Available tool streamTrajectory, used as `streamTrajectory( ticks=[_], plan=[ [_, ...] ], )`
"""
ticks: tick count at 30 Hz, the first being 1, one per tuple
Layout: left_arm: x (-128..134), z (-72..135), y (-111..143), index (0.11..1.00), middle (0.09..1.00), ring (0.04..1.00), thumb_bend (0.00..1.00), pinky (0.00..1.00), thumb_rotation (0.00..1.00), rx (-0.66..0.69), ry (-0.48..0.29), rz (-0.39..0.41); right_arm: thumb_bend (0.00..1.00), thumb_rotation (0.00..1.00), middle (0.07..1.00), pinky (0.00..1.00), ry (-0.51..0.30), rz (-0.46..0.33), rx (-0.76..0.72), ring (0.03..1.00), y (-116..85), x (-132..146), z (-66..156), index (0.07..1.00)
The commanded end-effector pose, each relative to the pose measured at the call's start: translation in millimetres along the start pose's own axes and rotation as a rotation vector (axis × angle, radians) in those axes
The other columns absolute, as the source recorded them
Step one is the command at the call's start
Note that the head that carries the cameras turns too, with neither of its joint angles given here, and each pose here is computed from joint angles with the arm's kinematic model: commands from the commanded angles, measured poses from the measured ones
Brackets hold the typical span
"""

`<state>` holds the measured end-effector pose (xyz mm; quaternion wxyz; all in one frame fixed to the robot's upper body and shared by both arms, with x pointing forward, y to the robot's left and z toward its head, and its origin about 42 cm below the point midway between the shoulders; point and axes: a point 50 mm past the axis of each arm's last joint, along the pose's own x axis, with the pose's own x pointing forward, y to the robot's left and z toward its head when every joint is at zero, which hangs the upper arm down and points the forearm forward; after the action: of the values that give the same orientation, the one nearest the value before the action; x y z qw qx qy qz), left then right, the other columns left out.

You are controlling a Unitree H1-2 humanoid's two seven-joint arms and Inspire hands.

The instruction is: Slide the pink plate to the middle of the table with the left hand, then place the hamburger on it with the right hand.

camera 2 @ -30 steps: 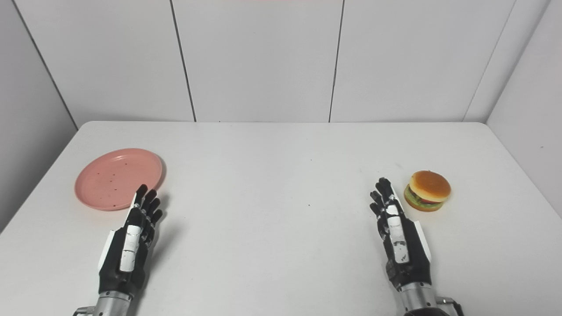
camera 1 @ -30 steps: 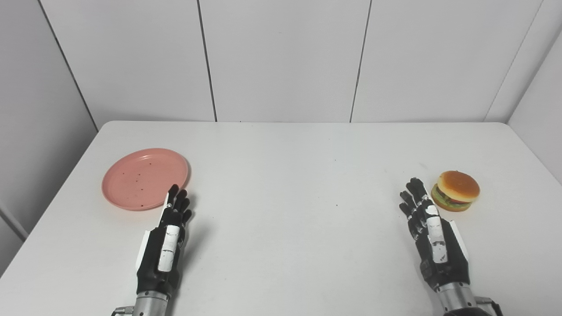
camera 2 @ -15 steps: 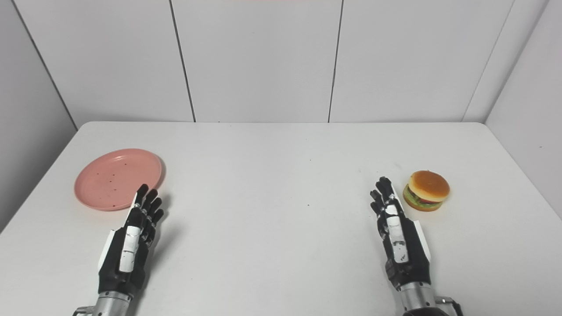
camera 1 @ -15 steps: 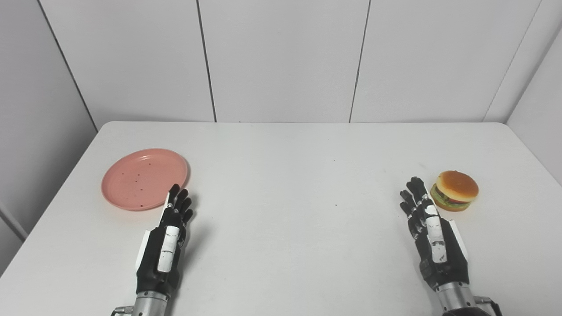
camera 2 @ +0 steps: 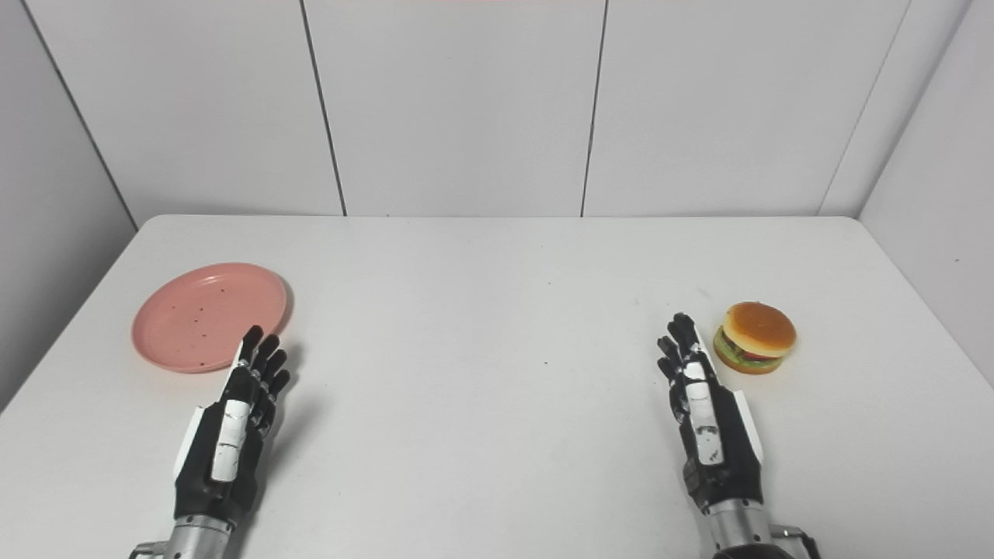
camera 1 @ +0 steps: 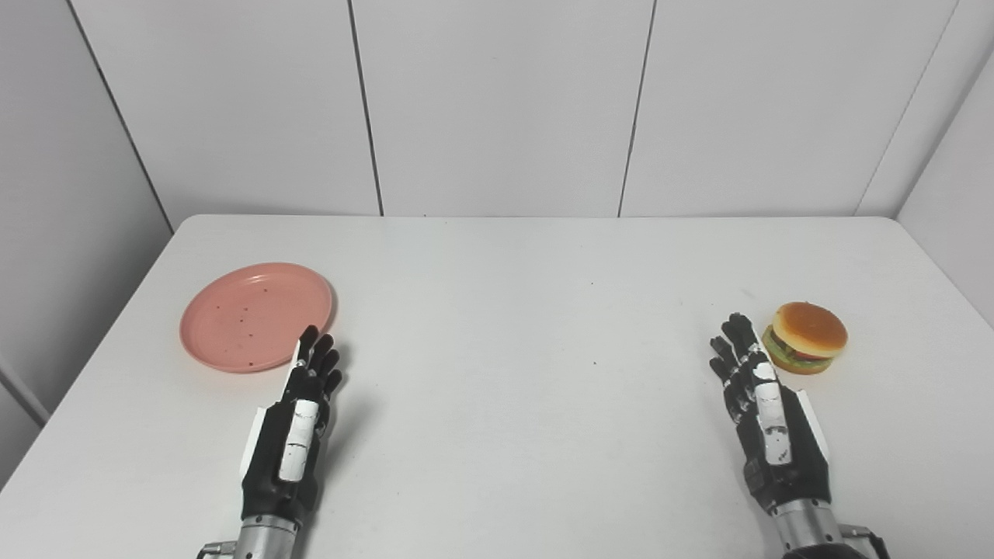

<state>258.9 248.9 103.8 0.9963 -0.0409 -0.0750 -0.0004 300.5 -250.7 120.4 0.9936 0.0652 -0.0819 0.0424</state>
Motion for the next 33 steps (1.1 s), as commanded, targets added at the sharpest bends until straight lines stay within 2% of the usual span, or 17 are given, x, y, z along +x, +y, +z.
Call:
streamTrajectory(
  ticks=[1, 10, 17, 24, 33],
  plan=[
    [6.3, -7.0, 1.7, 1.000, 1.000, 0.993, 0.90, 1.00, 0.86, 0.026, 0.009, -0.004, 0.83, 0.94, 0.987, 0.99, 0.028, 0.006, 0.003, 0.972, -5.4, 0.7, -12.3, 0.979],
    [9.9, -21.3, -19.2, 1.000, 1.000, 0.999, 0.94, 1.00, 0.89, 0.054, 0.013, -0.008, 0.83, 0.95, 0.988, 1.00, 0.042, 0.011, 0.018, 0.971, -27.6, 1.8, -24.5, 0.979],
    [12.9, -32.3, -29.6, 1.000, 1.000, 1.000, 0.88, 1.00, 0.90, 0.053, 0.015, -0.001, 0.84, 0.94, 0.994, 1.00, 0.056, 0.020, 0.030, 0.979, -39.2, 3.7, -34.2, 0.982],
    [14.5, -40.0, -33.2, 0.999, 1.000, 0.995, 0.84, 1.00, 0.93, 0.078, 0.015, -0.004, 0.83, 0.95, 0.991, 1.00, 0.064, 0.027, 0.033, 0.984, -44.1, 5.1, -40.2, 0.986],
    [15.5, -46.1, -33.1, 0.999, 1.000, 1.000, 0.84, 1.00, 0.94, 0.089, 0.020, -0.007, 0.84, 0.96, 0.988, 1.00, 0.075, 0.026, 0.030, 0.985, -44.0, 6.5, -44.8, 0.986]
  ],
)
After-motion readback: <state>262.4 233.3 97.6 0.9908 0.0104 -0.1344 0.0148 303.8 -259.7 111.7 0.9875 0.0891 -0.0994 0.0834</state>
